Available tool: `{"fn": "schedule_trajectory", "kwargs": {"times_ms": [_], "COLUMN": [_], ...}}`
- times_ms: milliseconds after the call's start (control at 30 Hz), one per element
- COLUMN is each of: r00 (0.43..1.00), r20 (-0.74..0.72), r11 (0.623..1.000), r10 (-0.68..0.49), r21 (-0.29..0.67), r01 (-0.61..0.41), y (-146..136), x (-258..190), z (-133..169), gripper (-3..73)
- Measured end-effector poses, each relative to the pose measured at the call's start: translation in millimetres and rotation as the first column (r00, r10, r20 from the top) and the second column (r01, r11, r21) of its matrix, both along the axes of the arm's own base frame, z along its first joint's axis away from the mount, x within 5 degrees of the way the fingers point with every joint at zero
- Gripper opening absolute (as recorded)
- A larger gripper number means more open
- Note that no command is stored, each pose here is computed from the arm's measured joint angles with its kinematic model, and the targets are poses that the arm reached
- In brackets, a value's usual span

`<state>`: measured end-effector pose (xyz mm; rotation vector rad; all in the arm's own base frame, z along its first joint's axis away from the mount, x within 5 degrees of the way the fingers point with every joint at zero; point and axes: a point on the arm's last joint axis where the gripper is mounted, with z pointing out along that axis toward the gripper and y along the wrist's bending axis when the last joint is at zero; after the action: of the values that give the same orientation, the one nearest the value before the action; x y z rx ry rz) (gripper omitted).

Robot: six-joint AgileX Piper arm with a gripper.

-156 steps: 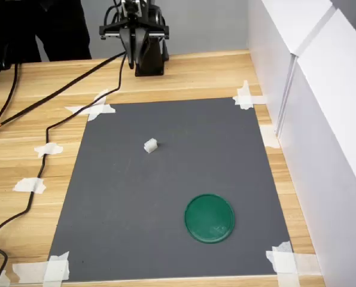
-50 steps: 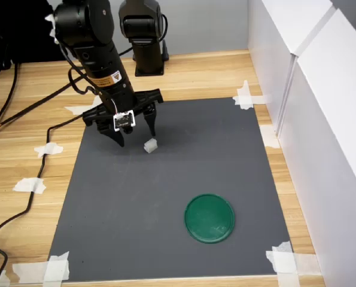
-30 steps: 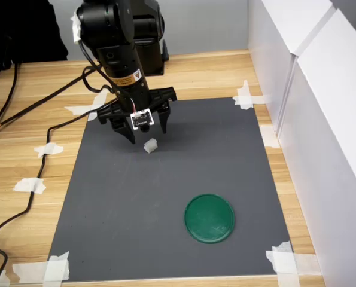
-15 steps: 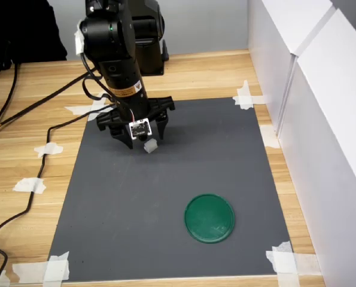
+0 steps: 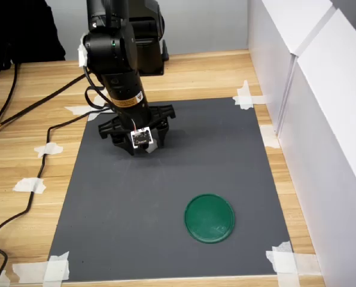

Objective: Grasp a white terminal and put it on the green lid.

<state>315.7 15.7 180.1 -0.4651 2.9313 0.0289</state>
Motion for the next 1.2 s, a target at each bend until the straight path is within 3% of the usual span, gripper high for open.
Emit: {"fn": "schedule_trajectory", "kwargs": {"times_ms": [167, 300, 633, 900, 1200], "r00": [1.0, 1.0, 0.999, 1.0, 0.973], "r20": [-0.008, -0.008, -0.008, 0.004, 0.196], "r11": [1.0, 1.0, 0.999, 1.0, 0.991], "r10": [0.008, 0.02, 0.032, 0.028, 0.12], "r21": [-0.002, -0.004, -0.006, -0.002, 0.036], "r01": [-0.008, -0.02, -0.032, -0.028, -0.129], "y": [0, 0, 0, 5, 51], "x": [1, 1, 1, 5, 50], "z": [-3, -4, -3, 2, 62], "gripper": [68.8, 63.3, 27.2, 26.9, 26.9]}}
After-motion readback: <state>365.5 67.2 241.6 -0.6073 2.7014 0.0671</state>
